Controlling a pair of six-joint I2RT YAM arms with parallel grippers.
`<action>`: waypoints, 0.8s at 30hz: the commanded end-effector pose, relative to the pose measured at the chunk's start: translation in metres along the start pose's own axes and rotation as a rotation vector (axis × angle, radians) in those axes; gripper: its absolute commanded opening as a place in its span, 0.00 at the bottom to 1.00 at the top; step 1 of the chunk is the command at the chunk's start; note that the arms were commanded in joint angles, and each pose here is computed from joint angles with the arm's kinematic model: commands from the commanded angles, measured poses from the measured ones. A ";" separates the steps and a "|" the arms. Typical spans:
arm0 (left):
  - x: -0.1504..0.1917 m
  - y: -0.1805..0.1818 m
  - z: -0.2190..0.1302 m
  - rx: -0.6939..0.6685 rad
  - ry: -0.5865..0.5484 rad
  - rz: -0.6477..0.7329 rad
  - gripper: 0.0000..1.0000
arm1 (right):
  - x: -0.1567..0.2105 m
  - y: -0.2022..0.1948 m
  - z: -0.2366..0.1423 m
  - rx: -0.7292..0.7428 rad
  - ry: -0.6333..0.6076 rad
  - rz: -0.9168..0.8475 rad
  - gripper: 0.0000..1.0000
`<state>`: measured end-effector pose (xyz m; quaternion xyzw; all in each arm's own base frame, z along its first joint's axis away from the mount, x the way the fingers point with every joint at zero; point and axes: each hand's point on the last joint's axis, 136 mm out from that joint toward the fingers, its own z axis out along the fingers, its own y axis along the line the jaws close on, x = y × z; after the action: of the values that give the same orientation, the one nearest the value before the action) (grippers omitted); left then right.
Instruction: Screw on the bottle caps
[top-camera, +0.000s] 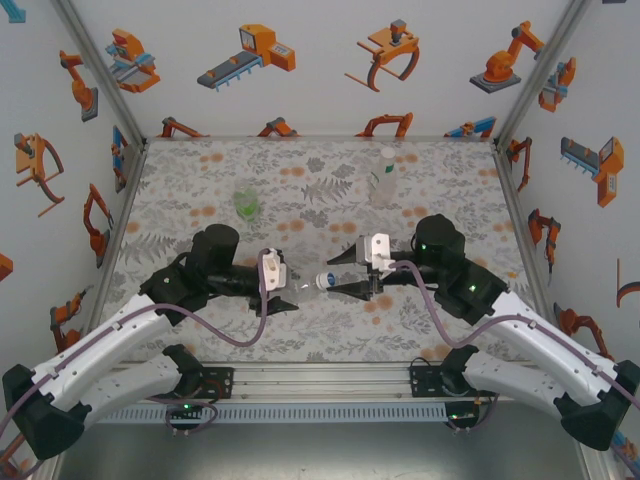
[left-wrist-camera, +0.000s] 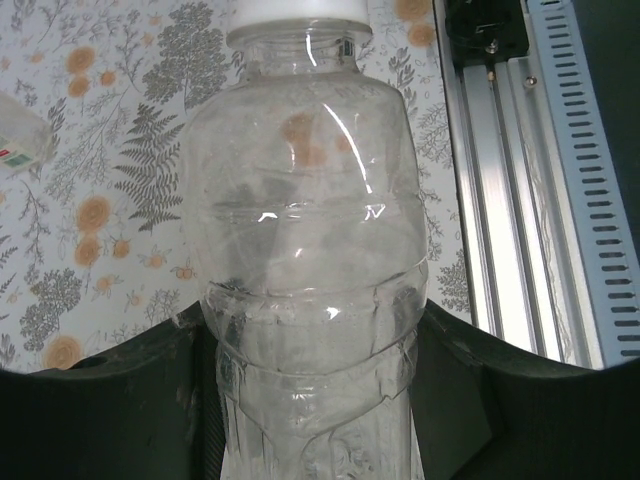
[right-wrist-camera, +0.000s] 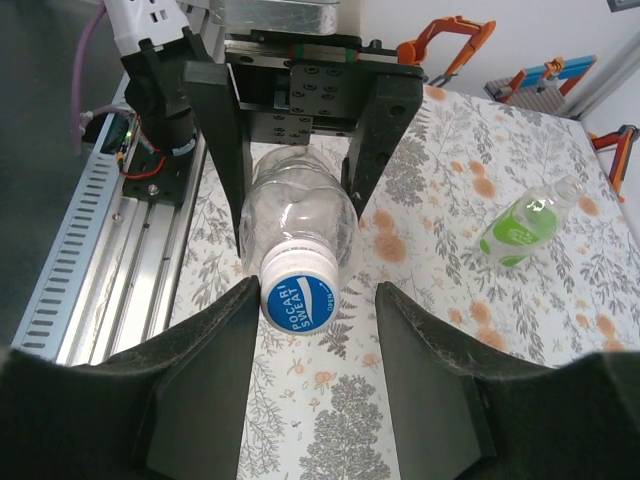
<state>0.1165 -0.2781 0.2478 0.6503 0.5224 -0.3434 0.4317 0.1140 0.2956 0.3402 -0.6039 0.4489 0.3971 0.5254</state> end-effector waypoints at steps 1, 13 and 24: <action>-0.025 -0.012 -0.005 0.076 -0.090 0.051 0.00 | -0.013 0.000 -0.004 0.004 -0.040 -0.026 0.48; -0.025 -0.012 -0.007 0.070 -0.088 0.054 0.00 | -0.012 0.009 -0.002 -0.053 -0.041 -0.006 0.34; -0.015 0.013 -0.012 -0.097 -0.011 0.061 0.00 | 0.009 -0.053 0.007 0.251 -0.019 0.387 0.00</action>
<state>0.1238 -0.2747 0.2477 0.6444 0.5343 -0.3222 0.4421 0.1254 0.3011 0.3393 -0.5492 0.5130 0.4347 0.4963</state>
